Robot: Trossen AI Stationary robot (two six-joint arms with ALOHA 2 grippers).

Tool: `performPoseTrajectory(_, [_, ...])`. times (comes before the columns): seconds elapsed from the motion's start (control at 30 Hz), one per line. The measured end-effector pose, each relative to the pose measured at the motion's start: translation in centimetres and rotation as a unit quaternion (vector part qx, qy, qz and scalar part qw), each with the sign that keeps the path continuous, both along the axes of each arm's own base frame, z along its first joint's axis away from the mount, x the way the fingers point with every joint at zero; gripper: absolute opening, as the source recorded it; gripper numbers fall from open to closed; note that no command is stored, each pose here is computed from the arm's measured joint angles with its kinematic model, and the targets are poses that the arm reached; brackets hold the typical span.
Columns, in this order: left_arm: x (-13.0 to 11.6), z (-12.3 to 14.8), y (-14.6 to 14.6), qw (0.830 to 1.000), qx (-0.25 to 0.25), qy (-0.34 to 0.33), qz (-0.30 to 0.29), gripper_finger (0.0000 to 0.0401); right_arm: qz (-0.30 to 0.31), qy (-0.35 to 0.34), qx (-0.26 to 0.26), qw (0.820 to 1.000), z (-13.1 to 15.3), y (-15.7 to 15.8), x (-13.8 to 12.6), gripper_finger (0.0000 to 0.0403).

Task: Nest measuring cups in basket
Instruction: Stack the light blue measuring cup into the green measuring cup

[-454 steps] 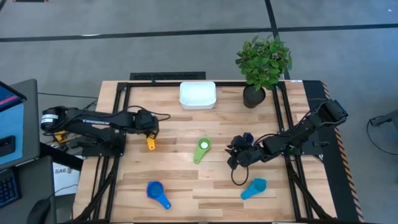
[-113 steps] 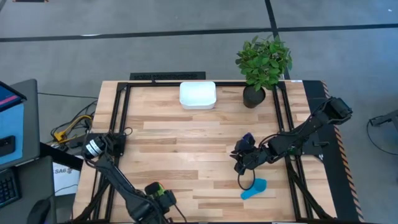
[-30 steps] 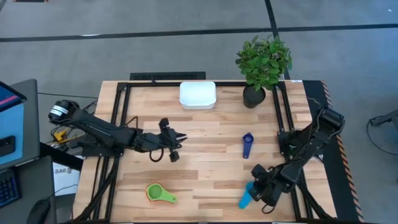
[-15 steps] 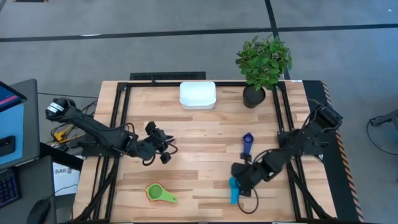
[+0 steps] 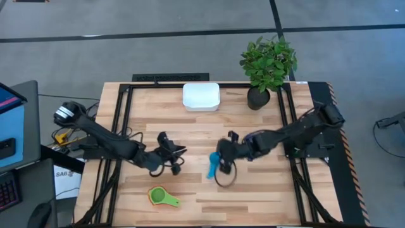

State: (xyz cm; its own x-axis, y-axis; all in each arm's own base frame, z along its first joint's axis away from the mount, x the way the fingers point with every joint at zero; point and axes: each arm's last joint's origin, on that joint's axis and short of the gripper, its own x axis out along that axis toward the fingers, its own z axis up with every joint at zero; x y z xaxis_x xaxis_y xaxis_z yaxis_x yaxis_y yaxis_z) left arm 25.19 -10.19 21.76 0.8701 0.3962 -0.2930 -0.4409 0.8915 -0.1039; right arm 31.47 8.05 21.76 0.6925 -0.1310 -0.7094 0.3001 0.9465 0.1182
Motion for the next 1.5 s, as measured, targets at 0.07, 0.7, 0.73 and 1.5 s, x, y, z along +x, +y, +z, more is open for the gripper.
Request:
performPoseTrajectory(0.07, [1.1,-0.4,0.3,1.0,0.0,-0.021,0.01,0.0057,-0.025,-0.004,0.007,1.0,0.0,-1.1,0.3,0.0041])
performPoseTrajectory(0.7, [6.2,3.4,3.9,0.994,0.008,-0.052,-0.097,0.0143,0.01,-0.033,-0.032,0.999,0.6,-2.2,1.1,0.0047])
performPoseTrajectory(0.73, [6.3,3.6,4.0,0.994,0.01,-0.05,-0.096,0.0142,0.008,-0.033,-0.032,0.999,0.6,-2.3,1.1,0.0047])
performPoseTrajectory(1.5, [10.5,1.8,5.2,0.996,0.047,0.068,-0.043,0.0137,0.008,-0.045,-0.029,0.999,1.2,-4.4,1.8,0.0048])
